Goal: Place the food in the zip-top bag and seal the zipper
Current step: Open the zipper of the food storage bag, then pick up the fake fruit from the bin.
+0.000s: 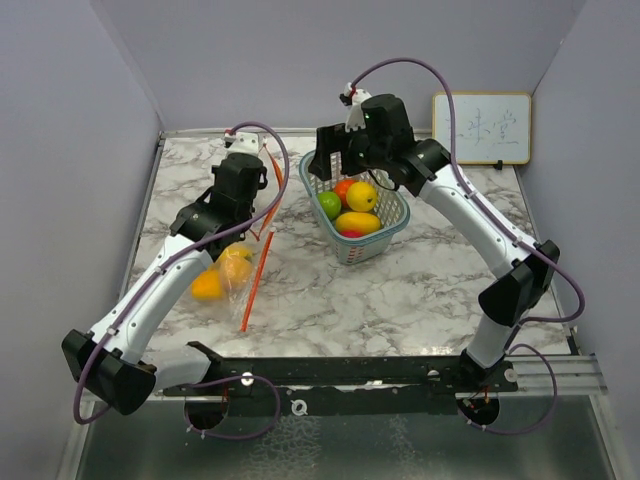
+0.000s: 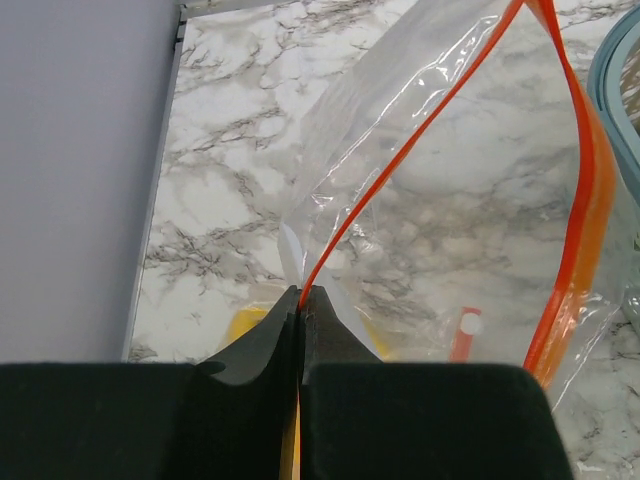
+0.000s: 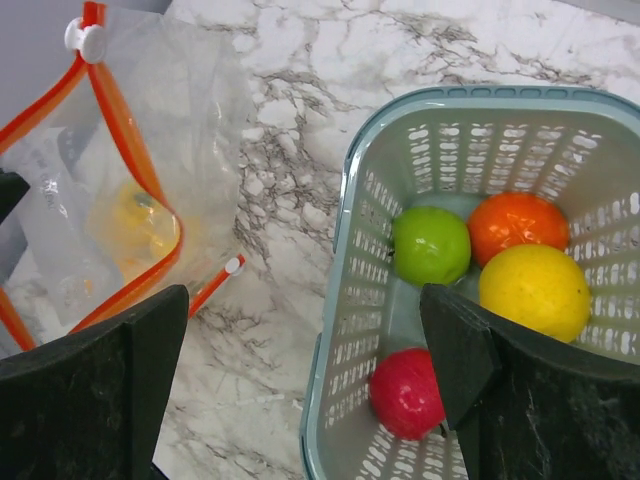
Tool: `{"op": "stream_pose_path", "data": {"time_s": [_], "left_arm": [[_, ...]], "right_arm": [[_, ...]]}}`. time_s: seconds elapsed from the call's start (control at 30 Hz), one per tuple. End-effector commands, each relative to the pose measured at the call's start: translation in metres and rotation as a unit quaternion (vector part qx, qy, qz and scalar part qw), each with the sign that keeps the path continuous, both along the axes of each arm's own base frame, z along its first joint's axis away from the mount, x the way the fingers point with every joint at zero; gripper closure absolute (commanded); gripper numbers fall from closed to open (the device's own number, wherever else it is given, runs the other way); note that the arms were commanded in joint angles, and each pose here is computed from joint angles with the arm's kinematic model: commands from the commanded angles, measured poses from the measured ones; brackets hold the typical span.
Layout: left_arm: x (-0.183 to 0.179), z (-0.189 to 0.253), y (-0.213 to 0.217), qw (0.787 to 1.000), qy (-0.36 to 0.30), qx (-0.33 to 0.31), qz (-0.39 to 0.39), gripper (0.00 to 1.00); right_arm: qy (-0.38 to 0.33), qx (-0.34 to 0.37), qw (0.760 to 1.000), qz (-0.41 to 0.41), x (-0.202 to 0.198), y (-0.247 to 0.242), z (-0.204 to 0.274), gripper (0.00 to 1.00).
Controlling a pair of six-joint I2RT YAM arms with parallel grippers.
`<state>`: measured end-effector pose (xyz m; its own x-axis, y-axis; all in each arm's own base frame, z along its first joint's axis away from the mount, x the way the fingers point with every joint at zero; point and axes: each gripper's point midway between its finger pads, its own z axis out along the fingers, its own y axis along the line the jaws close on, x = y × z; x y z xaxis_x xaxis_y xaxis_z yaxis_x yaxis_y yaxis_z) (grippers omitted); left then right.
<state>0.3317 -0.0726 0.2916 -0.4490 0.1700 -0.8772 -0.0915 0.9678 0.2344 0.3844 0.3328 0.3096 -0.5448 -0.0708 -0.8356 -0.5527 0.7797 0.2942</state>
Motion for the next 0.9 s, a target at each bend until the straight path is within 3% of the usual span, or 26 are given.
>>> {"op": "stream_pose_path", "data": {"time_s": [0.0, 0.13, 0.23, 0.37, 0.73, 0.87], "left_arm": [[0.006, 0.009, 0.0, 0.999, -0.027, -0.023, 0.019, 1.0], [0.008, 0.016, 0.001, 0.999, -0.039, -0.027, 0.023, 1.0], [0.008, 0.023, -0.001, 0.998, -0.051, -0.041, 0.02, 1.0], [0.009, 0.03, -0.006, 0.996, -0.063, -0.06, 0.01, 1.0], [0.006, 0.037, -0.005, 0.996, -0.071, -0.062, 0.003, 1.0], [0.006, 0.04, -0.005, 0.995, -0.076, -0.059, -0.002, 1.0]], "right_arm": [[-0.03, -0.036, 0.999, -0.002, -0.004, -0.017, 0.018, 0.01], [0.002, -0.068, 0.996, -0.059, 0.01, -0.029, -0.009, 0.0], [0.057, -0.139, 0.982, -0.111, 0.025, -0.042, -0.056, 0.0], [0.081, -0.215, 0.963, -0.143, 0.037, -0.057, -0.097, 0.0], [0.061, -0.369, 0.903, -0.213, 0.056, -0.107, -0.158, 0.0], [0.057, -0.379, 0.898, -0.218, 0.065, -0.105, -0.181, 0.0]]}}
